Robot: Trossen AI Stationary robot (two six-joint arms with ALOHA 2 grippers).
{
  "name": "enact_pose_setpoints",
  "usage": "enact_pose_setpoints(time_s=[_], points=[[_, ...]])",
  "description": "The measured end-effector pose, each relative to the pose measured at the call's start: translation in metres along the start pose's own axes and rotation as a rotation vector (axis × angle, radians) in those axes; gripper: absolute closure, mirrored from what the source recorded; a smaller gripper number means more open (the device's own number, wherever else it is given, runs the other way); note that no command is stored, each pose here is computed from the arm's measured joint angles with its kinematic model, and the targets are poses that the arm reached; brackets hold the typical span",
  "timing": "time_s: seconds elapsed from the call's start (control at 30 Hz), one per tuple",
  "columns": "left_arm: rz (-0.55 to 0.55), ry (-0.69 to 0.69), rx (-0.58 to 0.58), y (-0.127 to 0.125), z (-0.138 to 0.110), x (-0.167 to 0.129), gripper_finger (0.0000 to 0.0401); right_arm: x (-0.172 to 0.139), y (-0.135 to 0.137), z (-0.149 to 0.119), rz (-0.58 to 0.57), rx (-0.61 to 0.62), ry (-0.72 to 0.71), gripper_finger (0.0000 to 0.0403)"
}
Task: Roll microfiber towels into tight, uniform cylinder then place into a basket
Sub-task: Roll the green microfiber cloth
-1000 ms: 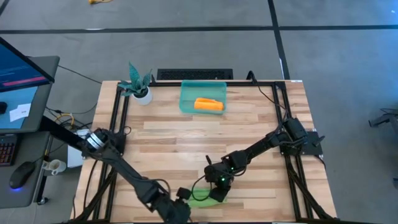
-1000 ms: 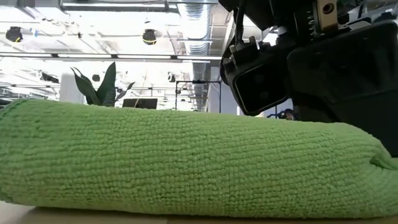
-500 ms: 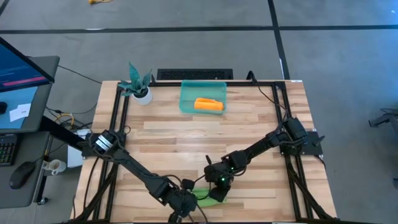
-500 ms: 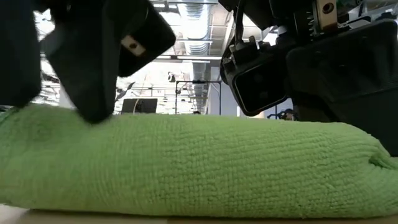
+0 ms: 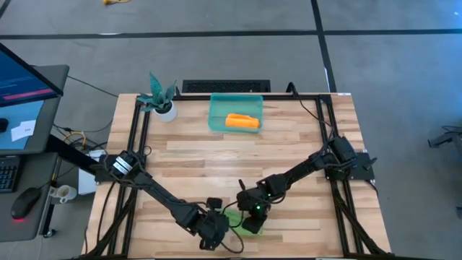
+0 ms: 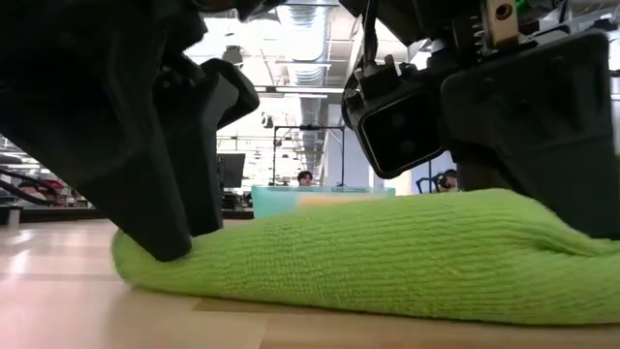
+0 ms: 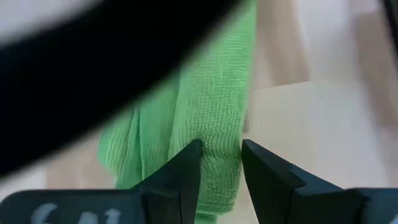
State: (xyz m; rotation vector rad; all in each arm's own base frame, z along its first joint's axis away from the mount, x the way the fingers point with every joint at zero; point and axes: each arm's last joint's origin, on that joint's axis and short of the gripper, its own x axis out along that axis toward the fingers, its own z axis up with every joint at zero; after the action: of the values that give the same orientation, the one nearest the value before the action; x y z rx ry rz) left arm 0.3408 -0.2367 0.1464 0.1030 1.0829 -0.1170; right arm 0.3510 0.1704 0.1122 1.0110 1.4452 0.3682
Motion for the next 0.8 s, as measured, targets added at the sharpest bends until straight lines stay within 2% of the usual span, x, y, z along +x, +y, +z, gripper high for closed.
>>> enact_pose_setpoints(time_s=[0.27,0.5,0.8], points=[[0.061,0.056,-0.105,0.018,0.0,0.003,0.0289,0.0,0.0,0.001,-0.001,0.007,-0.006,0.0373],[-0.008,0.102,-0.206,0.033,0.005,0.006,0.0289,0.0,0.0,0.001,-0.002,0.009,-0.005,0.0376],[-0.033,0.119,-0.238,0.033,0.005,0.006,0.0289,0.0,0.0,0.0,-0.004,0.009,-0.002,0.0318]])
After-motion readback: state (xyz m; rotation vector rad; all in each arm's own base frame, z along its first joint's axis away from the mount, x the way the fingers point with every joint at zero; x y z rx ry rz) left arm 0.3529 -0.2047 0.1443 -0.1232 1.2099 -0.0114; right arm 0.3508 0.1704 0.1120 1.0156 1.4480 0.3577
